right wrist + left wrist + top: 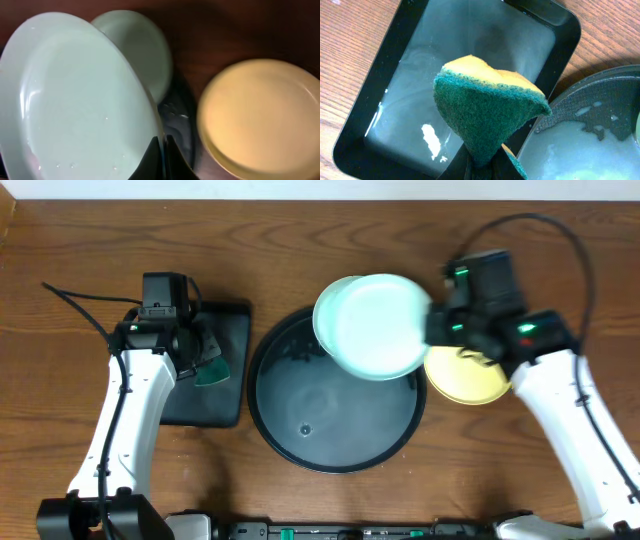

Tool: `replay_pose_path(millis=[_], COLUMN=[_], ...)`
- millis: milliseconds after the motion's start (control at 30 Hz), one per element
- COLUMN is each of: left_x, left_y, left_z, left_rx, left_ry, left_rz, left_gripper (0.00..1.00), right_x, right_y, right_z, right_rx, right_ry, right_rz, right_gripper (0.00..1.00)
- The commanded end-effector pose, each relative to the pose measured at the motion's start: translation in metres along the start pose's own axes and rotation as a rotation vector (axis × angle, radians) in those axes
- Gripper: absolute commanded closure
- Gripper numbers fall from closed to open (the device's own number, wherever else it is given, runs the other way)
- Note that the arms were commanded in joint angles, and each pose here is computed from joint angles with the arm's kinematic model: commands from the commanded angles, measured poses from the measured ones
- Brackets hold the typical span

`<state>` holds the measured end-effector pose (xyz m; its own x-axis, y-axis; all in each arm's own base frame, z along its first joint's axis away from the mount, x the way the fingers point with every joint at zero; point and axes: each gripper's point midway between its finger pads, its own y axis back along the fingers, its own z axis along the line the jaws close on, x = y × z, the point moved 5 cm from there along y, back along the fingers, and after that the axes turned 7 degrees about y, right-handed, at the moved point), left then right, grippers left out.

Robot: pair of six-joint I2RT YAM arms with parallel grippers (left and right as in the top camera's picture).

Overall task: Clean dirty plates on tray and stack at the side
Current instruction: 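Lower the mint-green plate onto the yellow plate and release it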

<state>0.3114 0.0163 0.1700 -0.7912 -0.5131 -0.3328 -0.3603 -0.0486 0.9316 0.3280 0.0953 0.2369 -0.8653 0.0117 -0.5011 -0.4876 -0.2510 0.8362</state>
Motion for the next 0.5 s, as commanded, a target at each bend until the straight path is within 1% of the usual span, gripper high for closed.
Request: replay_pose_path(millis=[0, 33, 100, 133, 167, 267, 467], left_x=[-0.004, -0.004, -0.004, -0.004, -0.004, -0.004, -0.004], left_y=[0.003, 0.003, 0.003, 0.003, 0.003, 0.003, 0.003], left_z=[0.0, 0.0, 0.0, 0.0, 0.0, 0.0, 0.0], left_rx=[0.004, 0.004, 0.004, 0.004, 0.004, 0.004, 0.004], left_ry=[0.009, 0.009, 0.009, 0.009, 0.01, 0.01, 0.009], left_rz=[-0.012, -0.012, -0.012, -0.012, -0.012, -0.012, -0.013], left_gripper=[0.93, 0.93, 0.93, 0.92, 0.93, 0.92, 0.93], right_x=[-0.006, -0.006, -0.001, 0.005, 0.009, 0.019, 0.046], right_y=[0.014, 0.015, 0.02, 0.021, 0.021, 0.016, -0.01], right_z=[-0.04, -0.05, -0.084, -0.109, -0.119, -0.139, -0.163], right_rx=[-0.022, -0.003, 0.106, 0.231, 0.292, 0.399, 0.521], right_ry=[-0.133, -0.148, -0.201, -0.237, -0.248, -0.264, -0.28], right_rz=[-0.003, -0.001, 0.011, 0.032, 0.046, 0.086, 0.181], right_gripper=[0.99, 0.99, 0.99, 0.99, 0.99, 0.99, 0.99])
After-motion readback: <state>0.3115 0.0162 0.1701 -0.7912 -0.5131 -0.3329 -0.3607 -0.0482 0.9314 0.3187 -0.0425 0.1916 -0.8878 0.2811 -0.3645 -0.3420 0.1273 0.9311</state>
